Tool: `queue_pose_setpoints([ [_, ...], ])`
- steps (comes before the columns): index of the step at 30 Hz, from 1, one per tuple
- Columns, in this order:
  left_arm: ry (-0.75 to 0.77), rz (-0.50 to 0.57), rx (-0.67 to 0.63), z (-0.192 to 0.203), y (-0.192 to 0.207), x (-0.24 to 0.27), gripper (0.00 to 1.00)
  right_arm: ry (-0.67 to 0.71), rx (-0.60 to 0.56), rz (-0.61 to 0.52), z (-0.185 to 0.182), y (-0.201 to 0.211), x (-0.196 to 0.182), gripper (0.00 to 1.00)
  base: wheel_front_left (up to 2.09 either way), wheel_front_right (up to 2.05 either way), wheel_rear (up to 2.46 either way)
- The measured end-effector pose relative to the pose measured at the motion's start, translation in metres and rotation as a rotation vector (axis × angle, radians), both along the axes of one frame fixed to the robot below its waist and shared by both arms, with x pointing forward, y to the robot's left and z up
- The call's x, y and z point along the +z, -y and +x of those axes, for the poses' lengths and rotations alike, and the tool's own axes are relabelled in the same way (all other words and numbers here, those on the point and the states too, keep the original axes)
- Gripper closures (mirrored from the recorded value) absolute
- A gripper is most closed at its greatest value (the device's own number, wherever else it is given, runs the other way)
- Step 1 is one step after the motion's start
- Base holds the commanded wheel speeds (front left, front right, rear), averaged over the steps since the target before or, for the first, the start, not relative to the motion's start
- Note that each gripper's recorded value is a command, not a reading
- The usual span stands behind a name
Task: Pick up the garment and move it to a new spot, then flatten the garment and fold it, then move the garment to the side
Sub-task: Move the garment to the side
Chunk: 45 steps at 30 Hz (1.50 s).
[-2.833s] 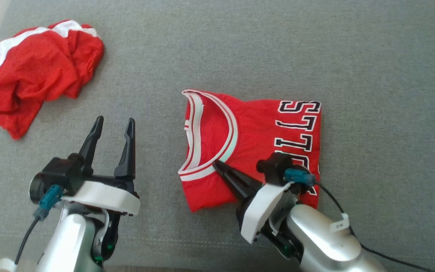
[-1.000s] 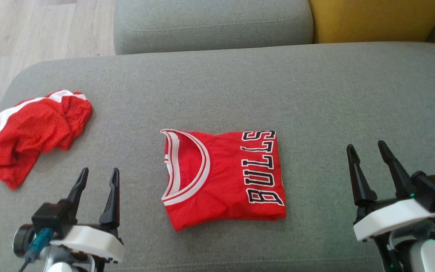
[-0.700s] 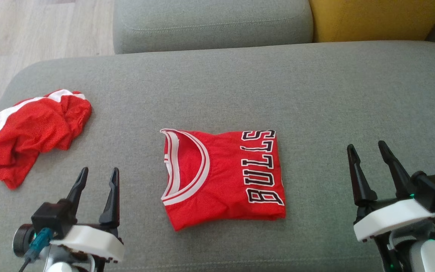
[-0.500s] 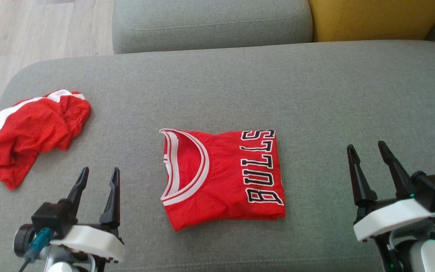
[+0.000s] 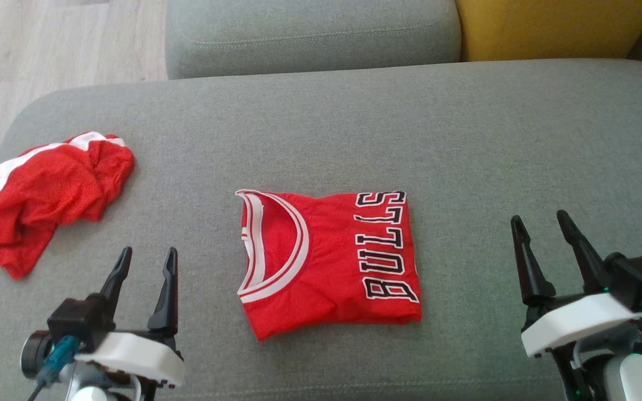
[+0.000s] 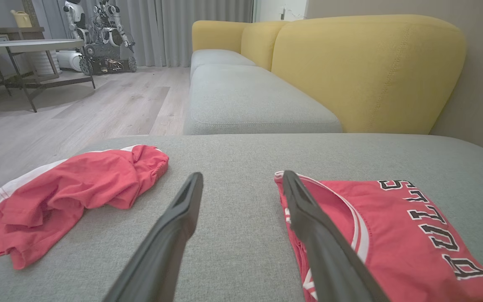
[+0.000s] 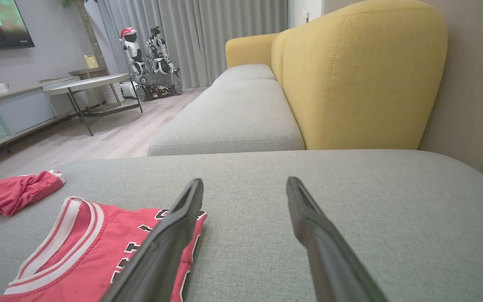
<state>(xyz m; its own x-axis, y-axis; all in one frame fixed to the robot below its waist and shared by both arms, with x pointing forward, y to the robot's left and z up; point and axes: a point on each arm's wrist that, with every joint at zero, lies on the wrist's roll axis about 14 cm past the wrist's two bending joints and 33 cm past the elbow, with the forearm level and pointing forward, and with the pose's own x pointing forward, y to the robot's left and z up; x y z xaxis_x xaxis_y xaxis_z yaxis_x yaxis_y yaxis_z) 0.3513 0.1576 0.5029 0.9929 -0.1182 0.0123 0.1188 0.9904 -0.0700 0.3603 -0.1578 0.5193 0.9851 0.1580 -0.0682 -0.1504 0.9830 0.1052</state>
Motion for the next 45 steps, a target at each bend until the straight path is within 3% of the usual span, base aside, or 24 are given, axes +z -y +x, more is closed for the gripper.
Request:
queue_pose_setpoints([
  [8, -0.004, -0.003, 0.015, 0.002, -0.005, -0.001, 0.00, -0.054, 0.021, -0.002, 0.005, -0.006, -0.017, 0.00, 0.00, 0.00, 0.00],
  [18, 0.028, -0.011, 0.035, 0.020, -0.012, 0.005, 0.00, -0.206, 0.172, -0.012, 0.040, -0.057, -0.068, 0.00, 0.00, 0.00, 0.00],
  [25, 0.009, -0.013, 0.071, 0.026, -0.023, -0.005, 0.00, -0.427, 0.261, -0.038, 0.037, -0.085, -0.135, 0.00, 0.00, 0.00, 0.00],
  [33, -0.010, -0.012, 0.081, 0.029, -0.027, -0.013, 0.00, -0.495, 0.306, -0.046, 0.042, -0.100, -0.154, 0.00, 0.00, 0.00, 0.00],
  [34, -0.009, -0.013, 0.080, 0.030, -0.026, -0.013, 0.00, -0.499, 0.309, -0.045, 0.043, -0.101, -0.155, 0.24, 0.00, 0.00, 0.00],
  [36, -0.009, -0.015, 0.076, 0.031, -0.024, -0.013, 0.00, -0.503, 0.309, -0.044, 0.043, -0.101, -0.155, 1.00, 0.00, 0.00, 0.00],
  [45, -0.009, -0.024, 0.025, 0.042, -0.007, -0.015, 0.00, -0.478, 0.310, -0.076, 0.045, -0.091, -0.150, 1.00, 0.00, 0.00, 0.00],
])
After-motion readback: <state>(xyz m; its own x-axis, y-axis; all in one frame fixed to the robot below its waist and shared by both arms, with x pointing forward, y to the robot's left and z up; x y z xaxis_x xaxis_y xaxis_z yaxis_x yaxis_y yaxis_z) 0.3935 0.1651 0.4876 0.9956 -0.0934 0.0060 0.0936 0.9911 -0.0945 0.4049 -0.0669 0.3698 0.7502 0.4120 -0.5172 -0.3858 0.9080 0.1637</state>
